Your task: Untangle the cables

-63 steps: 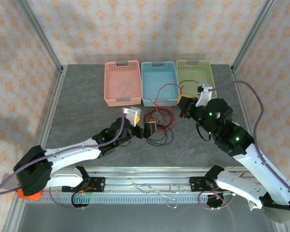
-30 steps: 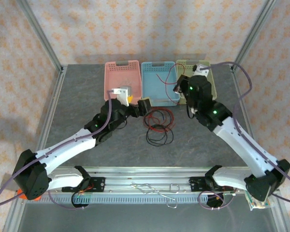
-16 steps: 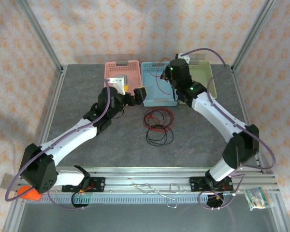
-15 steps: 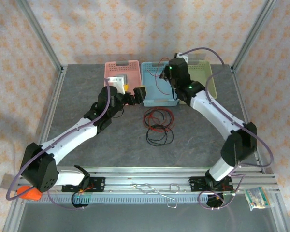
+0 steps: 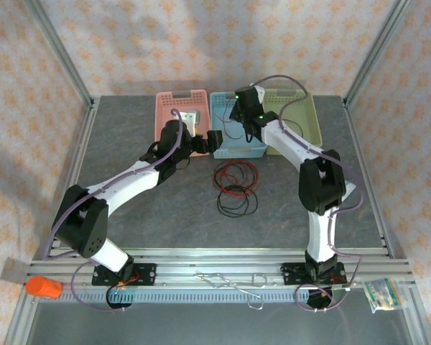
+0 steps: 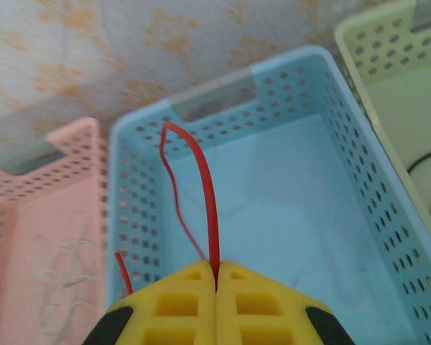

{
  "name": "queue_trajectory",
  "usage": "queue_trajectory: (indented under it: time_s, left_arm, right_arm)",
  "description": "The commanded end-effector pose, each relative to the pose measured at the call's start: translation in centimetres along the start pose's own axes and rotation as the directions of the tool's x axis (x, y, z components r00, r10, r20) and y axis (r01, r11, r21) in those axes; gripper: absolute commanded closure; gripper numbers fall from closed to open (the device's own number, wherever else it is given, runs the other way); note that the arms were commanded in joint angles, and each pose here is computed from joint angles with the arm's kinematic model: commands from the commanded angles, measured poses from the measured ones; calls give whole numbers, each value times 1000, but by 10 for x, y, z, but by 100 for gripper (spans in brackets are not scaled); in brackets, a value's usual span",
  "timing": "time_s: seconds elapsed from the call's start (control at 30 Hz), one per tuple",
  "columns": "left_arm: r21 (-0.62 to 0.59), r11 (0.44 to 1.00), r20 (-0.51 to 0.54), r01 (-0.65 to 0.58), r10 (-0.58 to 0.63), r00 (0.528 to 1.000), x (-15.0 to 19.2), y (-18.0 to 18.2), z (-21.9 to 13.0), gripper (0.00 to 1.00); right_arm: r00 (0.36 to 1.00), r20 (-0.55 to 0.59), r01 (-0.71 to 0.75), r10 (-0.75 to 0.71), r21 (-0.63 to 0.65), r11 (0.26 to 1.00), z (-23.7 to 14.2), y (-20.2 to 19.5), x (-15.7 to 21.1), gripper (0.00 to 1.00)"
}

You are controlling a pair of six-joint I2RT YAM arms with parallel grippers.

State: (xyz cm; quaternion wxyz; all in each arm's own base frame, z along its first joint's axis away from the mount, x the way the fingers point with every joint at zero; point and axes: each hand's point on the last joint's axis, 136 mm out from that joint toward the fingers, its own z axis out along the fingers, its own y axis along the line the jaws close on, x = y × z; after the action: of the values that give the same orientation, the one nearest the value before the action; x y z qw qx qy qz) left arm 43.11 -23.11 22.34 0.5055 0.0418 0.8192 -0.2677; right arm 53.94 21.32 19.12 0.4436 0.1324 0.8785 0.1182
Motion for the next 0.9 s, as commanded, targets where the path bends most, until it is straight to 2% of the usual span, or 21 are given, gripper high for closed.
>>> queue_trajectory:
  time_s: [0.0, 0.13, 0.3, 0.4, 0.57, 0.73, 0.87]
  left_arm:
    - [36, 999, -17, -21, 22, 1000, -1, -7, 8, 1]
    - [26, 1000, -70, -8, 10, 998, 17, -2, 22, 1]
    - [7, 1000, -90, -8, 8, 996, 30, -1, 27, 1]
    - [21, 1000, -91, -17, 19, 996, 37, -5, 25, 1]
    - [37, 999, -94, -19, 23, 995, 39, -13, 17, 1]
    - [58, 997, -75, -40, 45, 996, 38, -30, -3, 1]
    - [74, 996, -65, -54, 59, 996, 45, -47, -21, 1]
  right_arm:
    - [1000, -15, -23, 24, 55, 998, 15, -15, -4, 100]
    - [999, -45, 6, -1, 105, 994, 34, -26, 8, 97]
    - [995, -95, 29, -19, 106, 994, 47, -28, 22, 83]
    - [995, -92, 40, -31, 88, 995, 44, -22, 16, 78]
    - [997, -59, 55, -51, 67, 996, 25, -12, -9, 71]
    - [999, -13, 41, -41, -13, 999, -15, -3, -26, 72]
    - [999, 2, 44, -44, -84, 995, -51, -2, -21, 74]
